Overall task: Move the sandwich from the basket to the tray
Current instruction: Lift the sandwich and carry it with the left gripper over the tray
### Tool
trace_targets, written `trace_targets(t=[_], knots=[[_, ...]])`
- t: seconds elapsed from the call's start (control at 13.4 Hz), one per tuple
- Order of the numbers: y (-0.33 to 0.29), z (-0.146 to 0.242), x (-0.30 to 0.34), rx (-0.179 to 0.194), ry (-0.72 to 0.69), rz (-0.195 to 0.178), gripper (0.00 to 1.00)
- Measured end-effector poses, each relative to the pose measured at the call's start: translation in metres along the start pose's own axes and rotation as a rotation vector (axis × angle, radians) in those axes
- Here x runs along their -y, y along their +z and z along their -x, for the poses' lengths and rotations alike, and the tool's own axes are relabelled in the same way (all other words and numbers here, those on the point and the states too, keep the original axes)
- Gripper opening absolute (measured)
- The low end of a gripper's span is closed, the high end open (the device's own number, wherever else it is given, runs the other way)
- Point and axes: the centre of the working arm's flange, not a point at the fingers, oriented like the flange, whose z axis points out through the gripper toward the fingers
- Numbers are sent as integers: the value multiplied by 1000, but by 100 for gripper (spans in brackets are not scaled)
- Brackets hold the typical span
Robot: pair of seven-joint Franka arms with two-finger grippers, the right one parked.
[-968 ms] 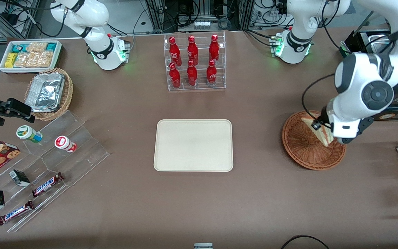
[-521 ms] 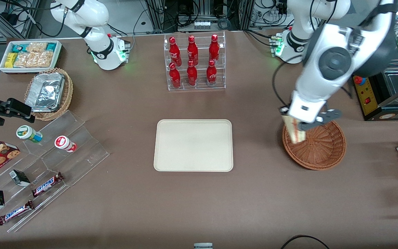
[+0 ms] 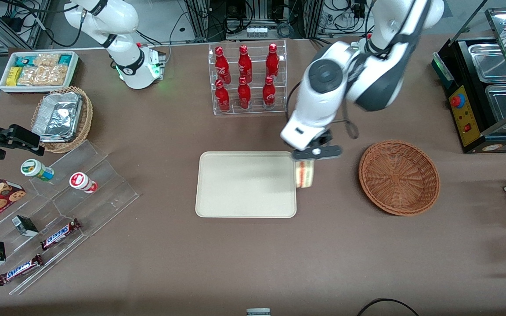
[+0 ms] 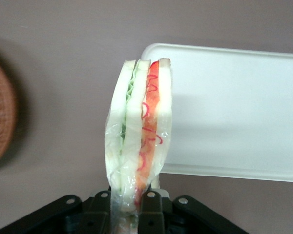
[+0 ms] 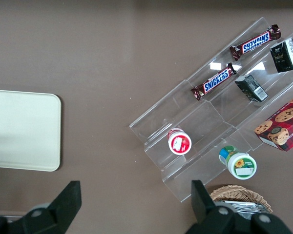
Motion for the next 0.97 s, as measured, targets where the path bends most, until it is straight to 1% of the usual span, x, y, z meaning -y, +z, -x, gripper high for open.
trace_targets(t=[0.15, 0.37, 0.45, 0.74, 0.97], knots=[[48, 7, -28, 5, 39, -4, 18], [96, 4, -35, 21, 44, -19, 18], [106, 1, -35, 21, 43, -20, 18], [143, -5, -39, 1, 44, -4, 18], [162, -6, -40, -2, 45, 0, 22]])
